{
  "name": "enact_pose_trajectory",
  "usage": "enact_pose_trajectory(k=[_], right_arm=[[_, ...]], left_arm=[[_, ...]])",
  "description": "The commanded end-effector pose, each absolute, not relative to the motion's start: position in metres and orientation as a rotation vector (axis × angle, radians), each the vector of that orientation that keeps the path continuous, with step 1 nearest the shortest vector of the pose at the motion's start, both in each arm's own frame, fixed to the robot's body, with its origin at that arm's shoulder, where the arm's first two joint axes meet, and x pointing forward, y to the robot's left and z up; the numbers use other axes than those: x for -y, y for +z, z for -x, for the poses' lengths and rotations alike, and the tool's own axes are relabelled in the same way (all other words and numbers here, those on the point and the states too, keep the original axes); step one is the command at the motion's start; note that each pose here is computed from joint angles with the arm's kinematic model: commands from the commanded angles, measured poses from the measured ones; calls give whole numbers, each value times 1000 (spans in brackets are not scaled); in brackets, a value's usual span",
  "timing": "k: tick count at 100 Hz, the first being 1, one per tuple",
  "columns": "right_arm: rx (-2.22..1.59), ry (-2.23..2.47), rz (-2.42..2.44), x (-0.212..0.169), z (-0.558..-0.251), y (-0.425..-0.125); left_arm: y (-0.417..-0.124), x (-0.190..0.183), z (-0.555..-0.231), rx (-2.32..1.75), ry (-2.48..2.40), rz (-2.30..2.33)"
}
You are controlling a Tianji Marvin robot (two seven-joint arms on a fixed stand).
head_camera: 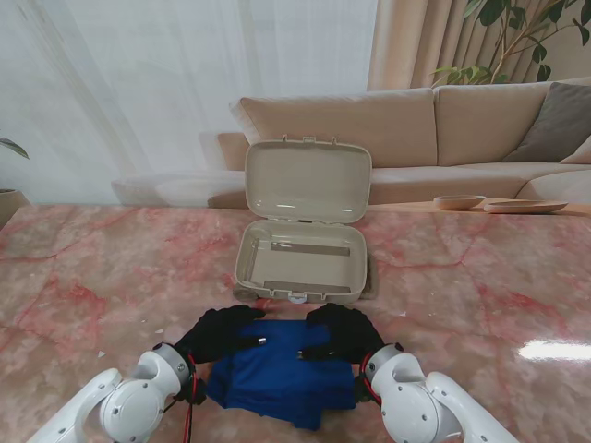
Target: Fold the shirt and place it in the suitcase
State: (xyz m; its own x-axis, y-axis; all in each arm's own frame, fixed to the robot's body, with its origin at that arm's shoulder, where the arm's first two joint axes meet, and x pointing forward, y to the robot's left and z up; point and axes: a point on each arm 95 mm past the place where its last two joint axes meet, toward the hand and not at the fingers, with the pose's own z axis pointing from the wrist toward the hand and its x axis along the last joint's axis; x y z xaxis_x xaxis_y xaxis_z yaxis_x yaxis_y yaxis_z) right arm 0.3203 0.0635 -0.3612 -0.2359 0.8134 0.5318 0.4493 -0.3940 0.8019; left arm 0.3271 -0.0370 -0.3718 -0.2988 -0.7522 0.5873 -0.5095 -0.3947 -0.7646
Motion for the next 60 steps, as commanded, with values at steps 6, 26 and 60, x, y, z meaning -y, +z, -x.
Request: enact_pose_trajectory(k=[6, 26, 60], right_arm=[[-1528, 1643, -1734, -65, -319, -369], [-1571, 1615, -1741, -68, -322, -372], [-1649, 1580, -1742, -74, -325, -378]], left_arm=[[-379, 37, -326, -1624, -1728, 1729], [-383, 38, -327, -1700, -1671, 1742], [-389, 39, -329, -1800, -1642, 1766]])
